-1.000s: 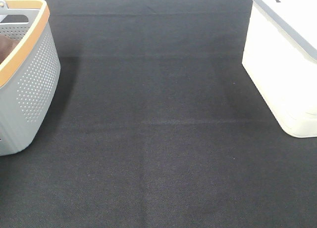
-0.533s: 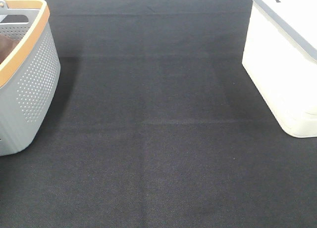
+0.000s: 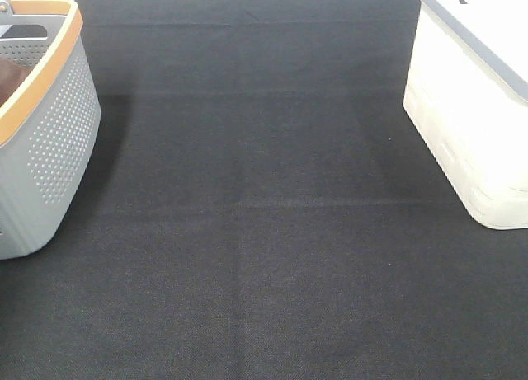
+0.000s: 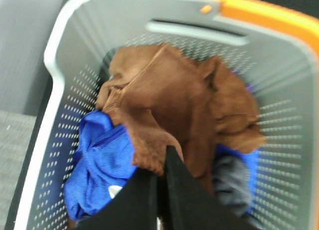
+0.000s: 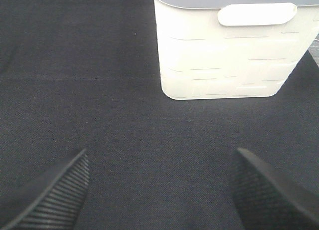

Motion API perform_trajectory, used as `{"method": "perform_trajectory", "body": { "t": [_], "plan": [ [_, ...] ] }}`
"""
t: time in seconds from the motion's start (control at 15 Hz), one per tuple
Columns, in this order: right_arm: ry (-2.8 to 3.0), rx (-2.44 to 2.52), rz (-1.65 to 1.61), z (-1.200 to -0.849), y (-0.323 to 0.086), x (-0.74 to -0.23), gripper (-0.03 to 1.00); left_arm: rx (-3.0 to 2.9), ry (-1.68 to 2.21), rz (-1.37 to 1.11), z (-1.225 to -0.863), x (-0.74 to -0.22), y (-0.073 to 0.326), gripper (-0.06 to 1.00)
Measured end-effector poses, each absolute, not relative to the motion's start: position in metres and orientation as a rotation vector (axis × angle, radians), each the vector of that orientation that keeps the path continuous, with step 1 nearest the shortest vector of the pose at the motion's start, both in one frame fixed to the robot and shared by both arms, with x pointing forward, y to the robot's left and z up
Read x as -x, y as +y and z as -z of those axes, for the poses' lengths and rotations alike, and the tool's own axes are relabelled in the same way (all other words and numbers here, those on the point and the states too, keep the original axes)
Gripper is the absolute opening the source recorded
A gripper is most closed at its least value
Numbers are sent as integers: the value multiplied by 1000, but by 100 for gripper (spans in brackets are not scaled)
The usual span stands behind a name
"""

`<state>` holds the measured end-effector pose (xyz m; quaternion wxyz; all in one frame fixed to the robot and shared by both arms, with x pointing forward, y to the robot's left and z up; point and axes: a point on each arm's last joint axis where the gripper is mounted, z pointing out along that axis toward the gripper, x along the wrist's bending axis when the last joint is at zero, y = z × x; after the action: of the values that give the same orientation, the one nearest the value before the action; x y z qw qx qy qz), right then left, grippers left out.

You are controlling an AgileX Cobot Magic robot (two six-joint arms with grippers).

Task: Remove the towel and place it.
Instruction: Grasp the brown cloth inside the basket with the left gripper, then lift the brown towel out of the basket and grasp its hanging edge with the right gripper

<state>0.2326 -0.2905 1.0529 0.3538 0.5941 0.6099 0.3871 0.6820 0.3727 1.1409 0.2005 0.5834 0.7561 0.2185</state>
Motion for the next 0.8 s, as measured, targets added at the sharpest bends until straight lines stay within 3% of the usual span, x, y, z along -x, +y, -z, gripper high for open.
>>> {"method": "perform_trajectory", "body": {
  "t": [0.27,0.8],
  "plan": [
    [1583,-1541,-1029,-1053,-288,-233,74,-1566,1927,-553,-1189,-657,354,0],
    [1591,-1546,-1088,-1054,-285,-233,74,-1404,1513,-315,-1243,-636,315,0]
  ]
}}
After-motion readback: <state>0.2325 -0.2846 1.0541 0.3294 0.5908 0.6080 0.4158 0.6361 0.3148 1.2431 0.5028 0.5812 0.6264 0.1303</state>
